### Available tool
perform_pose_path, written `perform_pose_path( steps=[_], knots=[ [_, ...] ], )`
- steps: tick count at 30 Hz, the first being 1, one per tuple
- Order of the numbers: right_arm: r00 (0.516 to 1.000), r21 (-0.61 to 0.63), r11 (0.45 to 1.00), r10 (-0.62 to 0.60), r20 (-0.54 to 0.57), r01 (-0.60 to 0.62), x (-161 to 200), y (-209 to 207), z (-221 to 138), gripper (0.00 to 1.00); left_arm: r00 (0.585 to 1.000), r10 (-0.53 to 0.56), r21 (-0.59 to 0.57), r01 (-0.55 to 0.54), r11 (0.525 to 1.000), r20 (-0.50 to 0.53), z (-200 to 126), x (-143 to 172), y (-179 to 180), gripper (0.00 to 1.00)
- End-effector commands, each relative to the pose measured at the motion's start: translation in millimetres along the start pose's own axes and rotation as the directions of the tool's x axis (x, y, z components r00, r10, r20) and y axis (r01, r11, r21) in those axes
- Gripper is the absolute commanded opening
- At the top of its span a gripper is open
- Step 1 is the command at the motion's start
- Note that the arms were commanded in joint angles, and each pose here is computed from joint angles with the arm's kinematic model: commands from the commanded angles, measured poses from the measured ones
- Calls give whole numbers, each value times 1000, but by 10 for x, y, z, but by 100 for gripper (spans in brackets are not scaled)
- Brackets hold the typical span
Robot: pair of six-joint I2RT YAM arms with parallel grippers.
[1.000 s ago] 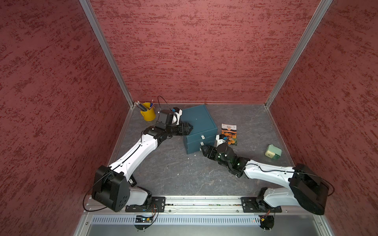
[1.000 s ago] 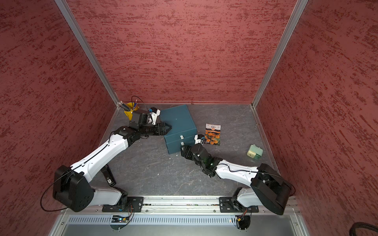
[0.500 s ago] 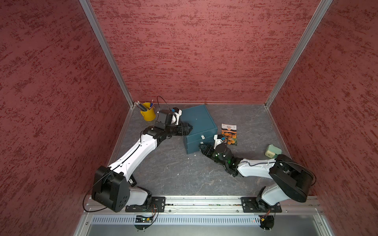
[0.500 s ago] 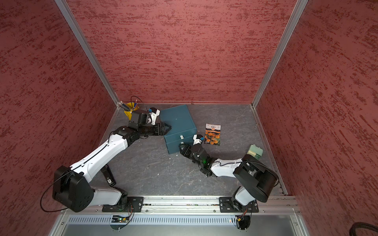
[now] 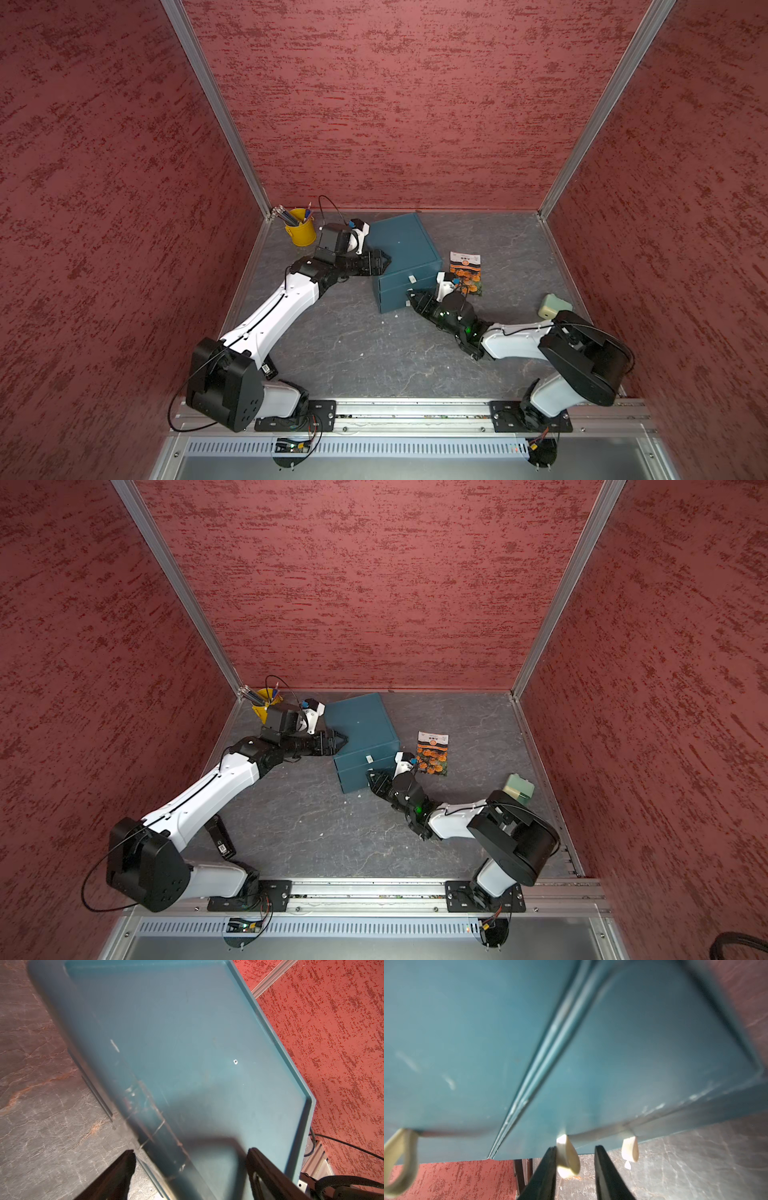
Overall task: Take the seed bags out of the drawer
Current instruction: Open the drawer in the storage box.
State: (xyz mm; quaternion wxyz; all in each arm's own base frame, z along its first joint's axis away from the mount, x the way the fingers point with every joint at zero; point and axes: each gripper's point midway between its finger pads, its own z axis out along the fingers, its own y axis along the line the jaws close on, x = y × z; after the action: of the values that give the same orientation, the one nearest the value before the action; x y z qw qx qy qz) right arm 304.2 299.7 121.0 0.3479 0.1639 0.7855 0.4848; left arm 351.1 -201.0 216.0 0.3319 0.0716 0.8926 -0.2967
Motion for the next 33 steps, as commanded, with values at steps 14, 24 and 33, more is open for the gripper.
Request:
perform_pose_path(
  steps=[14, 24, 33],
  knots=[
    [1000, -6, 1000, 7, -4, -7, -35, 16, -169, 0, 994, -22, -75, 14, 997, -106, 40, 314, 223, 87],
    [992, 90, 994, -45, -117, 56, 174, 14, -648, 0, 994, -23, -76, 14, 997, -109, 90, 280, 190, 87],
    [981, 151, 984, -62, -186, 91, 490, -79, -939, 0, 993, -20, -88, 10, 996, -115, 101, 314, 200, 87]
  ],
)
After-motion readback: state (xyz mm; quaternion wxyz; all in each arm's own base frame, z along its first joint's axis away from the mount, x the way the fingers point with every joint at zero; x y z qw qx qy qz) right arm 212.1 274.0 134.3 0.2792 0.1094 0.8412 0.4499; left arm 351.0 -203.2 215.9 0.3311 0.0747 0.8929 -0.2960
